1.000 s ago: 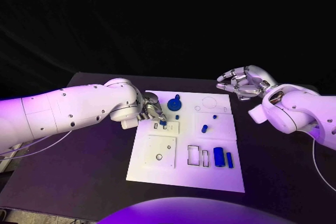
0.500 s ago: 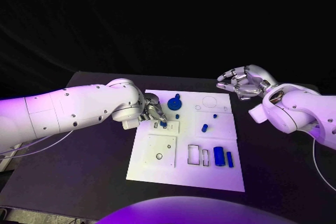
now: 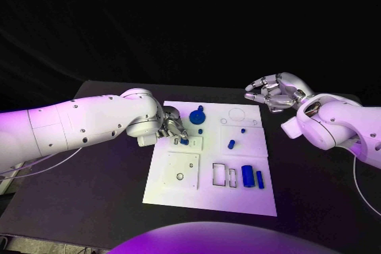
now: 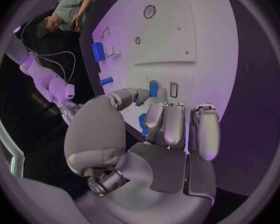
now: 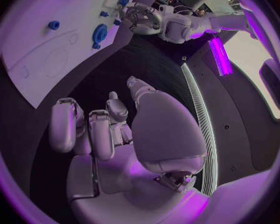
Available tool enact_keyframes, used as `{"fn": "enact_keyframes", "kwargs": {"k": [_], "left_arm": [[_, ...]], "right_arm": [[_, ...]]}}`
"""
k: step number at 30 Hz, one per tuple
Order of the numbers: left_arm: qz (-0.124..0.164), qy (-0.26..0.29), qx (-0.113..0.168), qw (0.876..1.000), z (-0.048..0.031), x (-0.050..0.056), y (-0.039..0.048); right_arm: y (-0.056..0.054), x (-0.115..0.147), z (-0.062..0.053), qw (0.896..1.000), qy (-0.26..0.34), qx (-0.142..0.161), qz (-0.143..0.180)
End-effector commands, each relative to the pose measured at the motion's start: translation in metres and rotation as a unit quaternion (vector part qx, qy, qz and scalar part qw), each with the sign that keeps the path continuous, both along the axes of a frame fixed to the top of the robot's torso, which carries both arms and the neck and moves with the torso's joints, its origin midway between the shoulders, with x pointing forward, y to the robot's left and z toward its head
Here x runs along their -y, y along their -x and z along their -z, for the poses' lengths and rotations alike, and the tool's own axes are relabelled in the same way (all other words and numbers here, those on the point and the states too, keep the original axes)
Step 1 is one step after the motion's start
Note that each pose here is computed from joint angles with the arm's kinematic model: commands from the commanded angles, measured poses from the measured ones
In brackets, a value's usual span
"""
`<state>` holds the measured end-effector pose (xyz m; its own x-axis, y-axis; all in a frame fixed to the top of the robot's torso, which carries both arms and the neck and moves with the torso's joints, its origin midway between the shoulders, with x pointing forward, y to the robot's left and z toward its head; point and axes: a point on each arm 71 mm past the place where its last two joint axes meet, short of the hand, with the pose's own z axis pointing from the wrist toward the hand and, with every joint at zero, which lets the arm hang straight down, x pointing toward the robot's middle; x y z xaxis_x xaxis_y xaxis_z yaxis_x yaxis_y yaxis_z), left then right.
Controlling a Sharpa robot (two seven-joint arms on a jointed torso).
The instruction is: Assemble the parts on the task board
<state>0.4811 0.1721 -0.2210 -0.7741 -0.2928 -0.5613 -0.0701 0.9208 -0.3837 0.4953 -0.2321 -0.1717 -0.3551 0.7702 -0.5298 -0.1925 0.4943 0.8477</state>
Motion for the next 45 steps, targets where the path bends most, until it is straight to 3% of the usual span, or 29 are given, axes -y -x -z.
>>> {"fn": "enact_keyframes", "kwargs": {"k": [1, 45], "left_arm": [[0.008, -0.008, -0.012, 1.0, 0.002, 0.001, 0.0016], [0.018, -0.014, -0.025, 0.999, 0.0067, 0.011, 0.0013]], "right_arm": [[0.001, -0.002, 0.001, 1.0, 0.002, -0.001, -0.009], [0.002, -0.003, 0.002, 1.0, 0.001, -0.002, -0.011]]}}
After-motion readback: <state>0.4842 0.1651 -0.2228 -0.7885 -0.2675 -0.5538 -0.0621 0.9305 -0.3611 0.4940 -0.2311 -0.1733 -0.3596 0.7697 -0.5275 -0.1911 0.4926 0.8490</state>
